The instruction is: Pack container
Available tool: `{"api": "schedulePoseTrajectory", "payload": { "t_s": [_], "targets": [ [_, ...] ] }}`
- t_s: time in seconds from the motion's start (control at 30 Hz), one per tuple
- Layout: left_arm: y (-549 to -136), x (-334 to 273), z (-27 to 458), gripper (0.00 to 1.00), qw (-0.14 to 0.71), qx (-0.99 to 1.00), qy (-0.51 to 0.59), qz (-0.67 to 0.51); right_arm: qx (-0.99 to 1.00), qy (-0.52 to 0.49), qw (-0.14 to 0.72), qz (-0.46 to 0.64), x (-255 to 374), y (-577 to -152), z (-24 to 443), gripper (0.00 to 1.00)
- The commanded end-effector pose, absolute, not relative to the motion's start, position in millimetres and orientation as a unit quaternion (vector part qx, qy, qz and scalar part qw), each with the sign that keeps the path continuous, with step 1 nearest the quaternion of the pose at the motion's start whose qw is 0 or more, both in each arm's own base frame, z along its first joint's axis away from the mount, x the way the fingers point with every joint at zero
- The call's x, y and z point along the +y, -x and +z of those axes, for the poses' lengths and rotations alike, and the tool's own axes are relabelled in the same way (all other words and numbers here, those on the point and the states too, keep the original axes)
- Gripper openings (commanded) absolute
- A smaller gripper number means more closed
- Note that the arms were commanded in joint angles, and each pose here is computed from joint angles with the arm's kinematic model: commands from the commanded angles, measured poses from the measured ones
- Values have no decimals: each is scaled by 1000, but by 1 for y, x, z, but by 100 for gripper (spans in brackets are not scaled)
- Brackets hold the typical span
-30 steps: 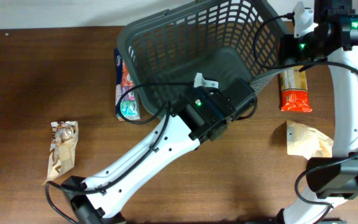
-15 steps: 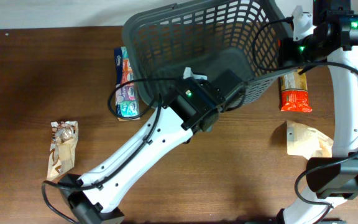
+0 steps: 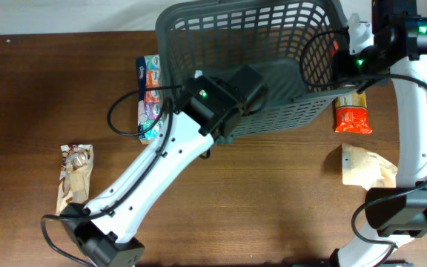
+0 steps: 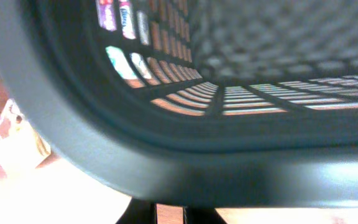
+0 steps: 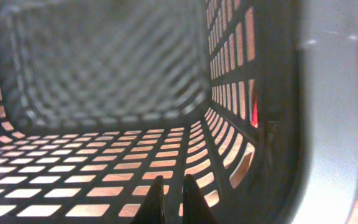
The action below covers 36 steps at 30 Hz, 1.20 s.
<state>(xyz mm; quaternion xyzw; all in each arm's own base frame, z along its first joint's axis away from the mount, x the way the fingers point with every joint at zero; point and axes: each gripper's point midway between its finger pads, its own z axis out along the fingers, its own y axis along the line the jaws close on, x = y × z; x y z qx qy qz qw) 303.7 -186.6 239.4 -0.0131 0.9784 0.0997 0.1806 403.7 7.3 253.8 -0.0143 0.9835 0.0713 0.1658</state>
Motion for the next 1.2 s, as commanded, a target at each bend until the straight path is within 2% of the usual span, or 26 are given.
{"api": "schedulePoseTrajectory", "payload": {
  "t_s": [0.0, 0.7, 0.9, 1.17],
  "targets": [
    [-313, -174, 236, 2, 179, 977, 13, 119, 987, 15, 145, 64, 6, -400, 244, 4],
    [-321, -169, 239, 2, 188, 975, 13, 113, 987, 16, 145, 73, 10, -397, 249, 4],
    [-316, -165, 254, 2, 202, 973, -12, 108, 975, 23, 207, 81, 13, -404, 289, 4],
    [-287, -143, 301, 2, 242, 967, -3, 73, 944, 32, 321, 73, 14, -389, 377, 4]
  ]
}}
